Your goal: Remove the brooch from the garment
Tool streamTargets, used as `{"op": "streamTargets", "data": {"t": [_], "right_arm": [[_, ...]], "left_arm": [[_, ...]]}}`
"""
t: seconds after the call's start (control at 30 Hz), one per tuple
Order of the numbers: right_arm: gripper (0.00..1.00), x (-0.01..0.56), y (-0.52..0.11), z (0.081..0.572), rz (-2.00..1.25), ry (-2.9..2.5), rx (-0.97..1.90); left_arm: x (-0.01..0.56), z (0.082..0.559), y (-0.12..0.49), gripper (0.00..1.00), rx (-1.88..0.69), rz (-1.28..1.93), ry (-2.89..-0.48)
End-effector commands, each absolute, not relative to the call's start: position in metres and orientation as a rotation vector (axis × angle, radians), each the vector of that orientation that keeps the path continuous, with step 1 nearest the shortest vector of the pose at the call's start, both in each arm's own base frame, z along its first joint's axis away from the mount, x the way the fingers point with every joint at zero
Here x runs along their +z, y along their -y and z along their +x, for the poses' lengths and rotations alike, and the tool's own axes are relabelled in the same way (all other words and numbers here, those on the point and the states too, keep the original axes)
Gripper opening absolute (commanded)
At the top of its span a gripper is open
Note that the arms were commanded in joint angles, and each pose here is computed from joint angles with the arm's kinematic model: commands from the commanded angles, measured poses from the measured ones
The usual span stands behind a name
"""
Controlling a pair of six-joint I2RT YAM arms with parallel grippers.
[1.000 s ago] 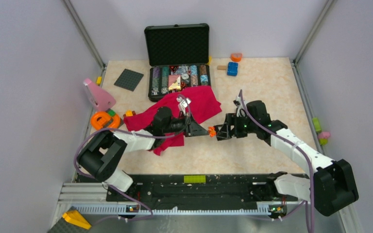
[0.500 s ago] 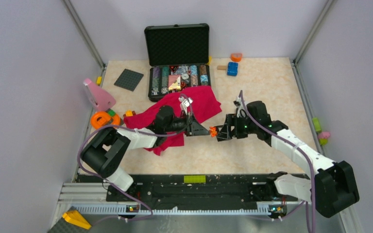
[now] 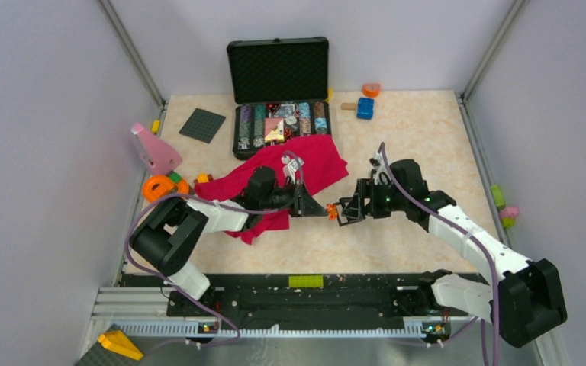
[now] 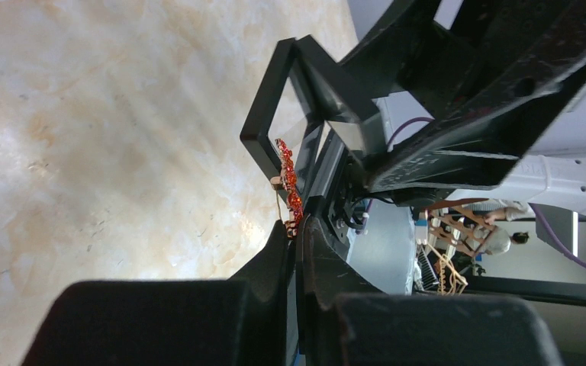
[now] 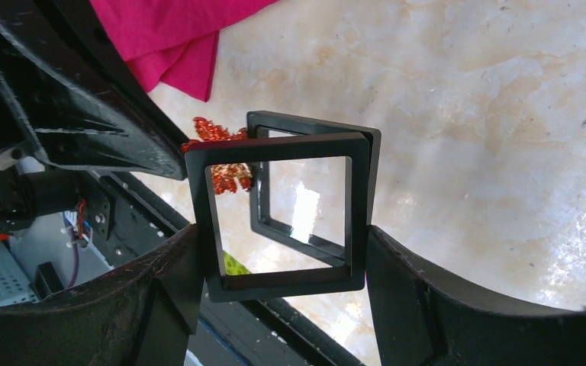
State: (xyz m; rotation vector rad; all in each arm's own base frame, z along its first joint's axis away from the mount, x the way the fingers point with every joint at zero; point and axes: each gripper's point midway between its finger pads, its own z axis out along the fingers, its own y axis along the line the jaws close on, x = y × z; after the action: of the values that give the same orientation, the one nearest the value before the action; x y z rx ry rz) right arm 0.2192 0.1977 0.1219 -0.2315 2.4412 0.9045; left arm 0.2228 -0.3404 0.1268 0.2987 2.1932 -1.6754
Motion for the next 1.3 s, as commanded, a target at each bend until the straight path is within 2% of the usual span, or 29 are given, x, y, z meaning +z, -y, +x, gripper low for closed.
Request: {"op": "streamTargets", "data": {"t": [0.0,0.27,0.67,1.27], "right_arm": [[0.58,0.168,-0.221,0.224,-0.271,-2.274,1.073],[0.58,0.159,-0.221,0.226,-0.211,-2.277,1.101],[0.58,0.122,-0.228,0.23,-0.089,-2.249,1.197],[0.57,0.112,-0.239,0.229,-0.048,-2.17,1.338]], "left_arm": [[0.12,0.231,0.34,0.0,-1.607,0.295,-2.196],[0.114,0.232,0.334,0.0,-1.539,0.284,-2.232],[0.157,0.22,0.325,0.0,-1.562,0.336,-2.156],[0.114,0.236,0.322,0.0,-1.533,0.276,-2.238]]}}
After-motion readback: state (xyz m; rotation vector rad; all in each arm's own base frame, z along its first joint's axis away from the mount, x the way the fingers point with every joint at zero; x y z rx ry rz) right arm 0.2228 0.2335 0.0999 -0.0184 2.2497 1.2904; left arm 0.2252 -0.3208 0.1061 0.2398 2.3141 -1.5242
